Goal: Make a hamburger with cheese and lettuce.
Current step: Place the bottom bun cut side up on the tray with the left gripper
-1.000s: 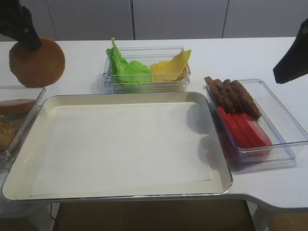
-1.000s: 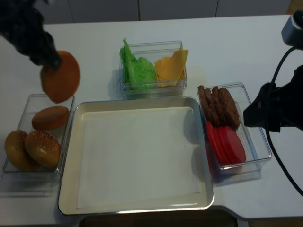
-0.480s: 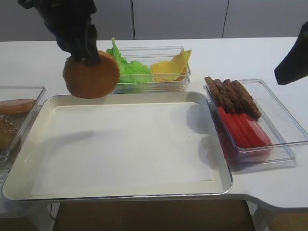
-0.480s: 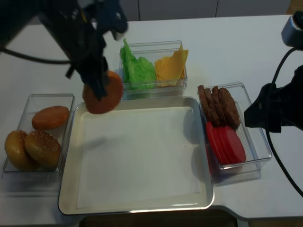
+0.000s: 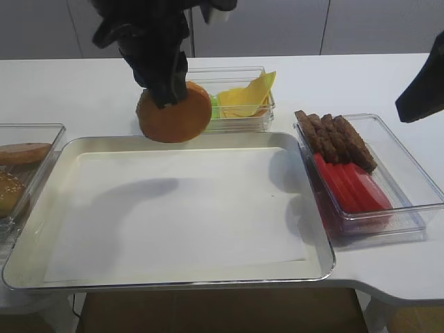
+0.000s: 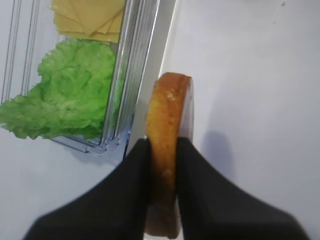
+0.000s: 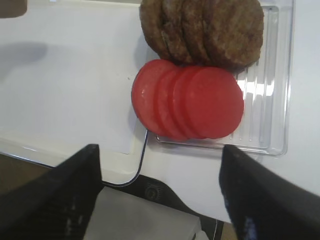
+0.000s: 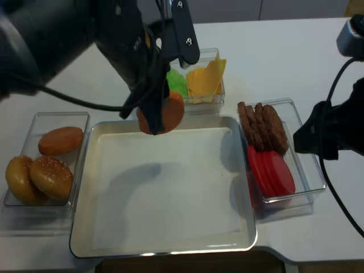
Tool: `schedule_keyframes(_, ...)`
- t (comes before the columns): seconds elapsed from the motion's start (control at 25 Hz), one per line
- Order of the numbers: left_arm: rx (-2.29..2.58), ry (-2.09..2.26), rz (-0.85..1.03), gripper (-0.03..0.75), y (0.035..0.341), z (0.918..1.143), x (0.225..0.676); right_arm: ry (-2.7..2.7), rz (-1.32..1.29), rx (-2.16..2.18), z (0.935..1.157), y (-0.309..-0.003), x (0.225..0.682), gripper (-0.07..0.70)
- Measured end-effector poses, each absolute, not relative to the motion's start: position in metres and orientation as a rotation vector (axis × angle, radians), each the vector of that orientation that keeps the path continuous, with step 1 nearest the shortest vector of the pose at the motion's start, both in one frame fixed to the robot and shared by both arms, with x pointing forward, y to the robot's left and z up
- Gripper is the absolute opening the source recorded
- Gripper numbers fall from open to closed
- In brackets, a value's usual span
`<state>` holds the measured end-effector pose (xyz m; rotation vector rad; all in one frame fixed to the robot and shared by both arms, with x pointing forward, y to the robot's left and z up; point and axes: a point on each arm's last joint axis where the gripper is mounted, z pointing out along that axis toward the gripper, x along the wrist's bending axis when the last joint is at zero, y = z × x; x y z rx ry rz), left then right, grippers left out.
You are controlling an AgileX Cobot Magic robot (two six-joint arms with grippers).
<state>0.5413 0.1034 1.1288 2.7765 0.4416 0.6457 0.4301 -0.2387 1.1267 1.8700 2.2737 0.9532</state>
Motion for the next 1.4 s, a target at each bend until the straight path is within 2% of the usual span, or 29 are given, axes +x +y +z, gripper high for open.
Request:
schedule_keyframes(0.44,2.88,0.422,0.624,0.111,0.092,1.091,0.563,2.275,0.938,1.86,1.126,-0.24,0.43,0.575)
schedule_keyframes(0.96,2.963,0.255,0.637,0.111,0.072,1.074,0.559,2.272,0.923,1.852,1.126,-0.241,0.431,0.575)
schedule_keyframes(1.4,3.021,0.234,0.609,0.111,0.068,1.062,0.561,2.265,0.929,1.849,1.126,-0.241,0.431,0.575)
